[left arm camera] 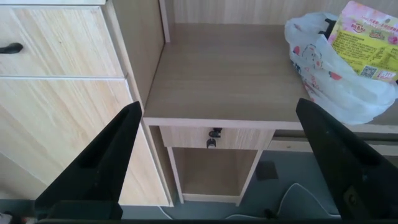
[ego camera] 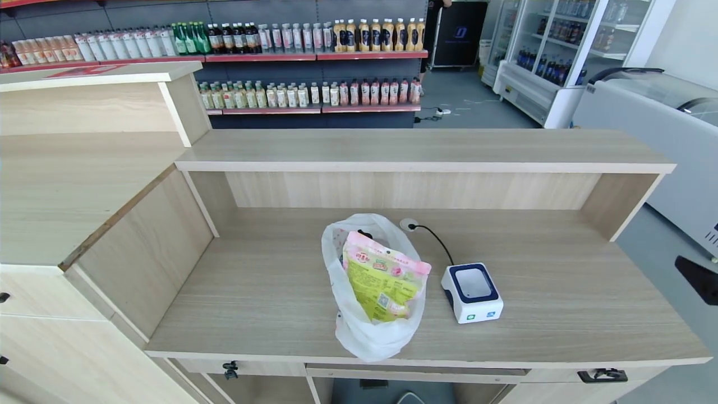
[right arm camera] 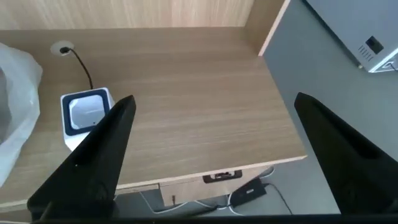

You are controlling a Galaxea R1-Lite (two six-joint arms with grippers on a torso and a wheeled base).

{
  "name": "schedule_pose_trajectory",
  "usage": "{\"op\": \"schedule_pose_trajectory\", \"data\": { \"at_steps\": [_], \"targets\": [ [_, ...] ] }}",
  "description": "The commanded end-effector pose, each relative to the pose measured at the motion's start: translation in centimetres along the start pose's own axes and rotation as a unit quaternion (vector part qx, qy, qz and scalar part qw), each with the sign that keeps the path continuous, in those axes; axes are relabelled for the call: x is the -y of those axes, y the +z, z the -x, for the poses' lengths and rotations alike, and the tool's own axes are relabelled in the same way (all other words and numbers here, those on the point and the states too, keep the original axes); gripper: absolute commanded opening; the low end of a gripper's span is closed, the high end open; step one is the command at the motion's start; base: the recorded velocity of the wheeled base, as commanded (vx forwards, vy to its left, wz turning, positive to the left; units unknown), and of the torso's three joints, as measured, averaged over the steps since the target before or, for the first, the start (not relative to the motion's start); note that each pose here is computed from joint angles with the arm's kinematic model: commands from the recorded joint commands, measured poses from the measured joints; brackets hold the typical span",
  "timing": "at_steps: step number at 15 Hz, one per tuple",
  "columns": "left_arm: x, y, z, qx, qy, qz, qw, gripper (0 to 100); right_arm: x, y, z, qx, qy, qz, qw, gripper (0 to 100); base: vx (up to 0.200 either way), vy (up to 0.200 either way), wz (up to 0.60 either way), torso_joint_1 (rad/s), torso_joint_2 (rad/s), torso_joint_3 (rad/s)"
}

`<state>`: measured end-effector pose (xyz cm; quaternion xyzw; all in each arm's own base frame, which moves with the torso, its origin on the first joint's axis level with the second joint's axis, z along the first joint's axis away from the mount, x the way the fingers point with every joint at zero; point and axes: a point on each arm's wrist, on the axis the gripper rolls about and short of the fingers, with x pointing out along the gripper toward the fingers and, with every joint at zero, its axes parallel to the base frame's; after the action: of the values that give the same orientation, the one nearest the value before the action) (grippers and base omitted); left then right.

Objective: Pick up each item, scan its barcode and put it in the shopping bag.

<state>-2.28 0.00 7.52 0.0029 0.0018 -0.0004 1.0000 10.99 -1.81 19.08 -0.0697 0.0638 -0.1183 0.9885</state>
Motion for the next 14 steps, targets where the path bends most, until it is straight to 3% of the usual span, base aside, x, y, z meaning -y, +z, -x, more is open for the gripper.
{"op": "schedule_pose_trajectory", "data": {
  "at_steps": [1, 4, 5, 6, 8, 9, 14],
  "targets": [
    [0.0, 0.0, 0.0, 0.000, 0.000, 0.000, 1.0000, 100, -0.4, -7.8, 8.3, 0.070, 0.040, -0.030, 0.996, 100, 0.000, 0.000, 0.00, 0.000, 0.00, 0.000],
    [0.0, 0.0, 0.0, 0.000, 0.000, 0.000, 1.0000, 100, -0.3, -11.5, 11.0, 0.054, 0.094, -0.048, 0.993, 100, 0.000, 0.000, 0.00, 0.000, 0.00, 0.000],
    [0.0, 0.0, 0.0, 0.000, 0.000, 0.000, 1.0000, 100, -0.3, -11.7, 11.0, 0.050, 0.096, -0.050, 0.993, 100, 0.000, 0.000, 0.00, 0.000, 0.00, 0.000],
    [0.0, 0.0, 0.0, 0.000, 0.000, 0.000, 1.0000, 100, -0.3, -12.6, 11.3, 0.025, 0.106, -0.090, 0.990, 100, 0.000, 0.000, 0.00, 0.000, 0.00, 0.000],
    [0.0, 0.0, 0.0, 0.000, 0.000, 0.000, 1.0000, 100, -0.4, -12.9, 11.5, 0.032, 0.094, -0.094, 0.991, 100, 0.000, 0.000, 0.00, 0.000, 0.00, 0.000],
    [0.0, 0.0, 0.0, 0.000, 0.000, 0.000, 1.0000, 100, -0.4, -13.1, 11.9, 0.056, 0.092, -0.096, 0.990, 100, 0.000, 0.000, 0.00, 0.000, 0.00, 0.000],
    [0.0, 0.0, 0.0, 0.000, 0.000, 0.000, 1.0000, 100, -0.4, -13.1, 11.9, 0.057, 0.095, -0.097, 0.989, 100, 0.000, 0.000, 0.00, 0.000, 0.00, 0.000]
  ]
}}
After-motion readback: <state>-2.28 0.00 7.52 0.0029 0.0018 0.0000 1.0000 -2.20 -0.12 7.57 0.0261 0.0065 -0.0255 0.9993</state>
